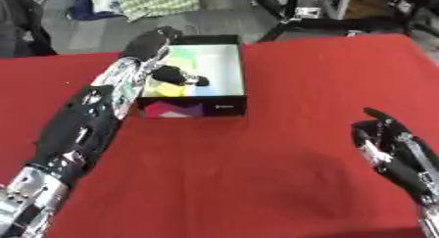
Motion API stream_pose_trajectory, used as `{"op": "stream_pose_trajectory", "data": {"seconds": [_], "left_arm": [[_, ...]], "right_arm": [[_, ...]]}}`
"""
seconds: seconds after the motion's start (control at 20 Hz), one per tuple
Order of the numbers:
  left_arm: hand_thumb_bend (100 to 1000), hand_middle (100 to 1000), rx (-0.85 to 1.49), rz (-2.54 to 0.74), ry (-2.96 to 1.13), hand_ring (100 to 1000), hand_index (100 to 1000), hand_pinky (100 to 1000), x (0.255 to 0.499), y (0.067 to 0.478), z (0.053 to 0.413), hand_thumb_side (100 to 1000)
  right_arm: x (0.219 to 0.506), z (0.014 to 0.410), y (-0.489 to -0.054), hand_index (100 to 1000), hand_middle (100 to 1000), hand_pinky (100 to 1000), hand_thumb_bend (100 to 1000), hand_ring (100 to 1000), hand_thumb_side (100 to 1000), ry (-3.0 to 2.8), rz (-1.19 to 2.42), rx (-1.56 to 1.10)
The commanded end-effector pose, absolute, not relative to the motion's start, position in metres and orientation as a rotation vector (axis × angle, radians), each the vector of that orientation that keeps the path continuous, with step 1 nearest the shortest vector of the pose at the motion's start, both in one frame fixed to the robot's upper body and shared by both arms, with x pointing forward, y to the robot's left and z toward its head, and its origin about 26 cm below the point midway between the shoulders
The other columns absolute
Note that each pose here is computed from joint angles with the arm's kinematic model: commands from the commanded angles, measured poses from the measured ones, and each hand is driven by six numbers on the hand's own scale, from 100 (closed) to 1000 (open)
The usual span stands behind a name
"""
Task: Pick up objects on the table and place them in the box.
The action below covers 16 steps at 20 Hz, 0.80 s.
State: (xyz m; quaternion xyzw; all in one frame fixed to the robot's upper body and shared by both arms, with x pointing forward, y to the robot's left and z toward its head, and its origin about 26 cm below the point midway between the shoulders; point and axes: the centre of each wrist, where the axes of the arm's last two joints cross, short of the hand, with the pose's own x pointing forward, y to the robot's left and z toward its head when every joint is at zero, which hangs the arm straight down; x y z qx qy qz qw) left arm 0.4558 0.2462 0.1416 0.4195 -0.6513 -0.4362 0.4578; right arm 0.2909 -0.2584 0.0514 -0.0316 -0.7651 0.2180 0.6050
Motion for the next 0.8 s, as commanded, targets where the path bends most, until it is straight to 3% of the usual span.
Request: {"op": "stream_pose_trajectory", "data": {"seconds": [0.05, 0.25, 0.4, 0.8], "left_arm": [[972, 747, 0.982, -0.815, -1.854, 749, 849, 750, 0.427, 0.272, 0.191, 713], [884, 716, 0.764, -0.574, -2.032, 719, 821, 726, 0.367, 0.291, 0.201, 764], [856, 703, 0.661, -0.465, -2.032, 704, 812, 713, 0.333, 0.298, 0.182, 770], [791, 676, 0.453, -0.182, -1.871, 672, 802, 683, 0.295, 0.285, 0.094, 772]], "right_arm": [[0.293, 0.058, -0.263, 937, 697, 775, 265, 765, 517, -1.792, 0.494, -0.096], [0.294, 0.062, -0.264, 931, 692, 770, 254, 760, 515, -1.809, 0.471, -0.111], [0.295, 0.064, -0.263, 923, 681, 761, 238, 749, 515, -1.828, 0.435, -0.122], [0.298, 0.071, -0.258, 905, 651, 747, 194, 719, 507, -1.911, 0.234, -0.169]]}}
